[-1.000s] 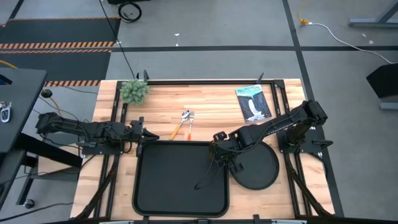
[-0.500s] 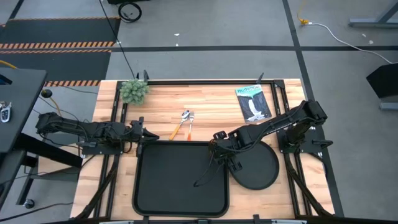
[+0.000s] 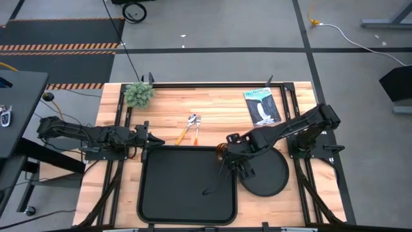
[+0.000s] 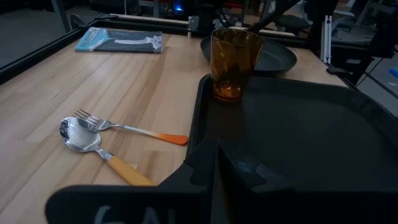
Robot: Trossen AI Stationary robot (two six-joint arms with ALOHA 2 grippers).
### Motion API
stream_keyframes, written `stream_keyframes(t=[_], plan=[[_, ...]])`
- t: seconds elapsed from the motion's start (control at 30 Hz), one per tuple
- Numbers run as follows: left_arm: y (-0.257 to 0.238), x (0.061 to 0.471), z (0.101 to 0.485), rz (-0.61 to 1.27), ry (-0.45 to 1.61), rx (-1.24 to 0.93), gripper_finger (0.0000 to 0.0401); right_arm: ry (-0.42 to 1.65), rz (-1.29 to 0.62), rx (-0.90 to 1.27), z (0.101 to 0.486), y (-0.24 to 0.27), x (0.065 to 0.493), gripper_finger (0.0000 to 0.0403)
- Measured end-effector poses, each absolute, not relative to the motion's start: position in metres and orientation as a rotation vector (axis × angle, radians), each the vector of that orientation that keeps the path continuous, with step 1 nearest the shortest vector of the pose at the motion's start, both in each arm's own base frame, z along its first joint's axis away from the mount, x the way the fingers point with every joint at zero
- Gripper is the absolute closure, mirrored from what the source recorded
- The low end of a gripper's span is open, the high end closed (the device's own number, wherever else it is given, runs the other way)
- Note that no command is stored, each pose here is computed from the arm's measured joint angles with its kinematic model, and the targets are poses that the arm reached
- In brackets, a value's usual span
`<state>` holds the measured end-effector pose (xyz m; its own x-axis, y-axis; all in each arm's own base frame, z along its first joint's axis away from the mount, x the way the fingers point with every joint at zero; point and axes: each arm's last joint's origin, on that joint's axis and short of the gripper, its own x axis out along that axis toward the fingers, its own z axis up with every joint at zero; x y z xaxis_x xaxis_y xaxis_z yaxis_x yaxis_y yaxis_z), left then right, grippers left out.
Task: Pick and place plate/cup/fork/spoon on tray
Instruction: Put the black plate on the black tray
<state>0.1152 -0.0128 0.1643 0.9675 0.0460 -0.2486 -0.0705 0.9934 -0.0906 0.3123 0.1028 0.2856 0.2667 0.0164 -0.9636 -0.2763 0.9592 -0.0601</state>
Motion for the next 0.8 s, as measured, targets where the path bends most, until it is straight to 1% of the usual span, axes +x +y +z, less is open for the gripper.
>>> stream_keyframes(t=[0.13, 0.23, 0.33, 0.63, 0.8], plan=[[-0.013, 0.115, 0.164, 0.059, 0.249, -0.099, 0.0374, 1.315, 0.120, -0.220, 0.294, 0.103, 0.296, 0.0194], [-0.013, 0.115, 0.164, 0.059, 0.248, -0.099, 0.0374, 1.269, 0.061, -0.200, 0.305, 0.105, 0.283, 0.0194], [-0.013, 0.115, 0.164, 0.059, 0.248, -0.099, 0.0374, 1.226, -0.002, -0.184, 0.308, 0.107, 0.272, 0.0194], [-0.013, 0.115, 0.164, 0.059, 0.248, -0.099, 0.0374, 1.287, -0.186, -0.112, 0.271, 0.095, 0.237, 0.0195], [-0.013, 0.115, 0.164, 0.059, 0.249, -0.099, 0.0374, 1.289, -0.267, 0.119, 0.249, 0.077, 0.218, 0.0205]])
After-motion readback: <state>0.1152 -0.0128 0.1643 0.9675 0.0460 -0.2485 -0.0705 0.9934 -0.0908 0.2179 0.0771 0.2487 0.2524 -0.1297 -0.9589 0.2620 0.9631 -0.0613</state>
